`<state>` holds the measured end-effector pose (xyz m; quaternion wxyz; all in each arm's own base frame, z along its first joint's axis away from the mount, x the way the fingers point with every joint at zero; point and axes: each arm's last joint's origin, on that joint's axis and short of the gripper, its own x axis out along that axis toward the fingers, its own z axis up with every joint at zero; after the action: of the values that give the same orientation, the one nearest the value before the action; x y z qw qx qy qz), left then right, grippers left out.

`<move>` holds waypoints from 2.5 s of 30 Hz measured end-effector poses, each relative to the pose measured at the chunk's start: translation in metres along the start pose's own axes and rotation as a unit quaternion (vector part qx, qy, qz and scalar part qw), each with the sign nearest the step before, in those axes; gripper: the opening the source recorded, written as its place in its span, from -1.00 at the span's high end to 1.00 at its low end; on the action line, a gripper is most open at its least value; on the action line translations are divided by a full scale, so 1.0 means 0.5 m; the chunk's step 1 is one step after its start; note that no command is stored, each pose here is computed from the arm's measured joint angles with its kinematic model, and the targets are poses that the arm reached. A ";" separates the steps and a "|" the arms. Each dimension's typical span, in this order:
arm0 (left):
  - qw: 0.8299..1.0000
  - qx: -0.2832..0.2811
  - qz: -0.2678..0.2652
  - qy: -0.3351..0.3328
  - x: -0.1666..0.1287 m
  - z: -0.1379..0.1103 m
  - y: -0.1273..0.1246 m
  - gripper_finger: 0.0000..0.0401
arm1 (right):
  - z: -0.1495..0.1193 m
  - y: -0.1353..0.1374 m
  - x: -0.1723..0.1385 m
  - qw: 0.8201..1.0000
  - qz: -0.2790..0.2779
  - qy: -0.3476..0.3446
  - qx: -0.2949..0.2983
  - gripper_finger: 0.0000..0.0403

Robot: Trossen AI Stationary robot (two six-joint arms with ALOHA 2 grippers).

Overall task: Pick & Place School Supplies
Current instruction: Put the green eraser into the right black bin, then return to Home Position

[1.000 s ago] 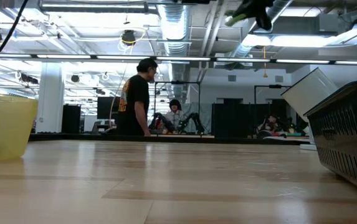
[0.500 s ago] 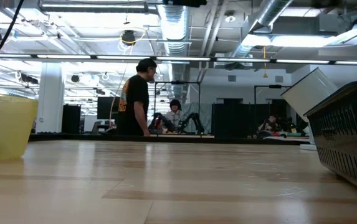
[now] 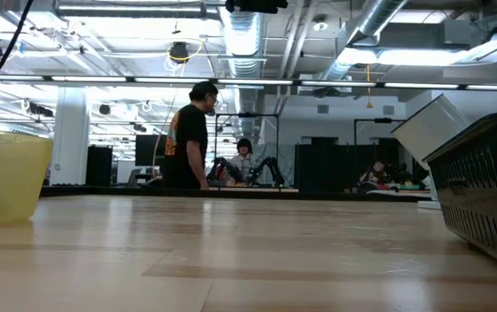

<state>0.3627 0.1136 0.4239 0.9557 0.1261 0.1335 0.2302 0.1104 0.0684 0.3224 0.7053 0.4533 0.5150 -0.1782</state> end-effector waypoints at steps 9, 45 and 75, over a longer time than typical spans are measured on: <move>0.999 -0.024 -0.030 -0.007 -0.001 0.002 -0.009 0.04 | -0.108 -0.046 0.120 0.998 -0.014 0.029 0.056 0.90; 0.998 -0.016 -0.053 0.019 -0.003 -0.007 -0.025 0.04 | -0.254 -0.043 0.278 0.992 -0.094 0.089 0.006 0.04; 0.906 -0.337 -0.108 -0.231 -0.490 0.146 0.128 0.04 | -0.021 0.132 -0.138 0.846 0.097 -0.523 -0.035 0.20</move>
<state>0.1490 0.0398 0.5595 0.9643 -0.1695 -0.1633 0.1211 0.1240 0.0966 0.4129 0.8992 0.3157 0.0294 -0.3016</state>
